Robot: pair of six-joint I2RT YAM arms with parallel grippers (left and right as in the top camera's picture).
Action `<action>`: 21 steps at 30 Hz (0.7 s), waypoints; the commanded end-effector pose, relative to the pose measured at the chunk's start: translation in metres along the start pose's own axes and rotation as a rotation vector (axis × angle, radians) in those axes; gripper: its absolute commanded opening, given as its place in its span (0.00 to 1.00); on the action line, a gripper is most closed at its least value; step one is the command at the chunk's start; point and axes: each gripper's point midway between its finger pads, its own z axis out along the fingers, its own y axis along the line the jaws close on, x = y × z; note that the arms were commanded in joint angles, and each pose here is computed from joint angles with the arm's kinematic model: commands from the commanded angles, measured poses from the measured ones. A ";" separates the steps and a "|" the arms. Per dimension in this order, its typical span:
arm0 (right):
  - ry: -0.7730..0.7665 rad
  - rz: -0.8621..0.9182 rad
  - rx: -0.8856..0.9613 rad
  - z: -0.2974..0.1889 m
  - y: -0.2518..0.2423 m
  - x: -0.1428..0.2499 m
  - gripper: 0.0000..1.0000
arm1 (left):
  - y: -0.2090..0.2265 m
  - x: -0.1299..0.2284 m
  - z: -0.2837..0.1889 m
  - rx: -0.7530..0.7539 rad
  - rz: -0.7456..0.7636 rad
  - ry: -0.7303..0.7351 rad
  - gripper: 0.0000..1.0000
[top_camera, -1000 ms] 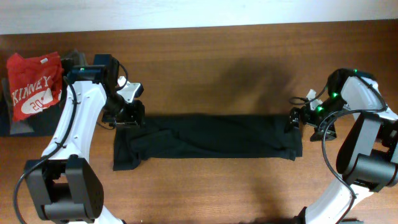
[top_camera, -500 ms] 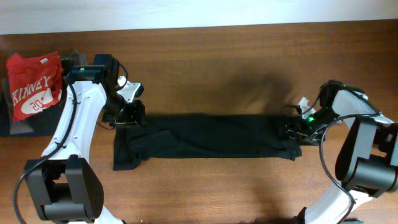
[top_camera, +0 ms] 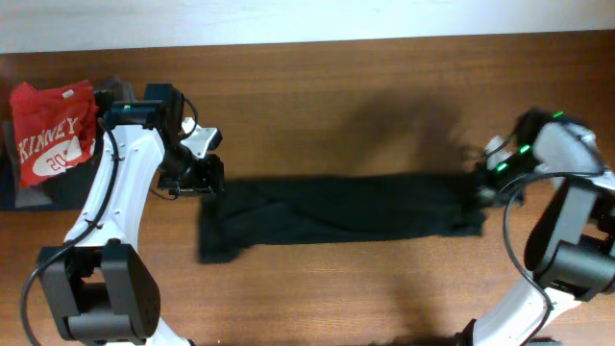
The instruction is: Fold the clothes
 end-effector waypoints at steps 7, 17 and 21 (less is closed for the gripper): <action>-0.034 -0.262 0.119 -0.037 0.099 -0.006 0.04 | -0.004 -0.003 -0.003 0.012 0.014 -0.016 0.50; 0.090 -0.587 0.281 0.060 0.210 0.049 0.06 | -0.004 -0.002 -0.003 0.013 0.013 -0.012 0.50; 0.113 -0.676 0.294 0.081 0.231 0.066 0.41 | -0.004 -0.002 -0.003 0.013 0.014 -0.013 0.50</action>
